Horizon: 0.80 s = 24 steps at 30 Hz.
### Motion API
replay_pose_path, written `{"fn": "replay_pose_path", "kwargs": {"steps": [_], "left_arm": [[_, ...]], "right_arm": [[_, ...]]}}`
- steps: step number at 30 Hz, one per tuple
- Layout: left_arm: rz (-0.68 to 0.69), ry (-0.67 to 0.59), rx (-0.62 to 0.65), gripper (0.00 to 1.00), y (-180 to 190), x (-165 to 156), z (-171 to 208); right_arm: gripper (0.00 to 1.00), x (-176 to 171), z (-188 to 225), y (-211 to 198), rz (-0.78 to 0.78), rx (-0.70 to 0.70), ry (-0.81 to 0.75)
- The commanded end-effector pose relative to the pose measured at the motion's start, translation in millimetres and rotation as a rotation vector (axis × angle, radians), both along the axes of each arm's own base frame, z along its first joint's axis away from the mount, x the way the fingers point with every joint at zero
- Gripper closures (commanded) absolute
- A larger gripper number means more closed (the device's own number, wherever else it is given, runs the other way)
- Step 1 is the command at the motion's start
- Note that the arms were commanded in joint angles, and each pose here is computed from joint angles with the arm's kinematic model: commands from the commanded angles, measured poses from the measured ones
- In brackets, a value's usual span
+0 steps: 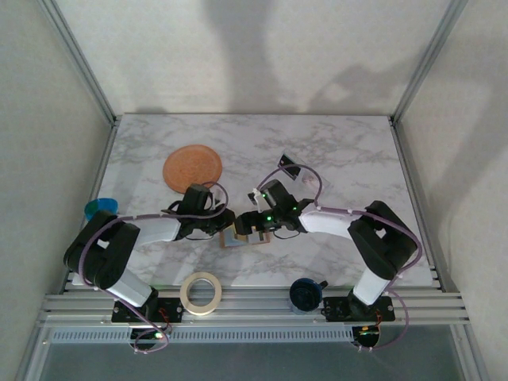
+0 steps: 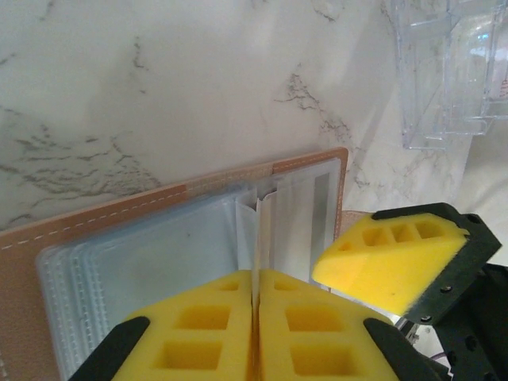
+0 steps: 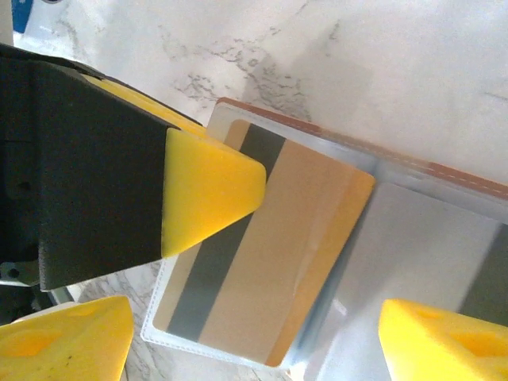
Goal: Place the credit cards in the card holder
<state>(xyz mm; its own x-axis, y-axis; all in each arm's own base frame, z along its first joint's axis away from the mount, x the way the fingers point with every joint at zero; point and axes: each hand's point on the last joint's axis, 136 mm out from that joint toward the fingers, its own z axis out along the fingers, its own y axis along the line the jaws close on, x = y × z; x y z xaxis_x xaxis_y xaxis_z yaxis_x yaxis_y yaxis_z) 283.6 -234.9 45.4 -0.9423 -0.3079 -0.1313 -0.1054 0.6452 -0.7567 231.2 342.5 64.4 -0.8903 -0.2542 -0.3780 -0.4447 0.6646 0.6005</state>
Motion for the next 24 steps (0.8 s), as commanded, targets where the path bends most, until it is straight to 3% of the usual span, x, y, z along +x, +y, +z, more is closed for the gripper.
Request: {"fn": "replay_pose_path", "kwargs": {"steps": [1, 5, 12, 19, 24], "left_arm": [[-0.014, 0.007, 0.036, 0.92, -3, 0, -5], [-0.041, 0.003, 0.013, 0.78, -15, 0, 1], [-0.113, -0.003, -0.042, 0.65, -51, -3, 12], [-0.172, 0.015, -0.028, 0.60, -84, -10, 5], [-0.147, 0.033, 0.003, 0.68, -86, -10, -4]], "right_arm": [[0.18, 2, 3, -18, -0.044, -0.056, -0.013], [0.17, 7, 10, -40, -0.093, -0.108, -0.050], [0.16, 30, 24, -87, -0.221, -0.092, -0.077], [0.16, 43, 29, -114, -0.291, -0.065, -0.067], [0.16, 45, 33, -121, -0.295, -0.047, -0.053]]}}
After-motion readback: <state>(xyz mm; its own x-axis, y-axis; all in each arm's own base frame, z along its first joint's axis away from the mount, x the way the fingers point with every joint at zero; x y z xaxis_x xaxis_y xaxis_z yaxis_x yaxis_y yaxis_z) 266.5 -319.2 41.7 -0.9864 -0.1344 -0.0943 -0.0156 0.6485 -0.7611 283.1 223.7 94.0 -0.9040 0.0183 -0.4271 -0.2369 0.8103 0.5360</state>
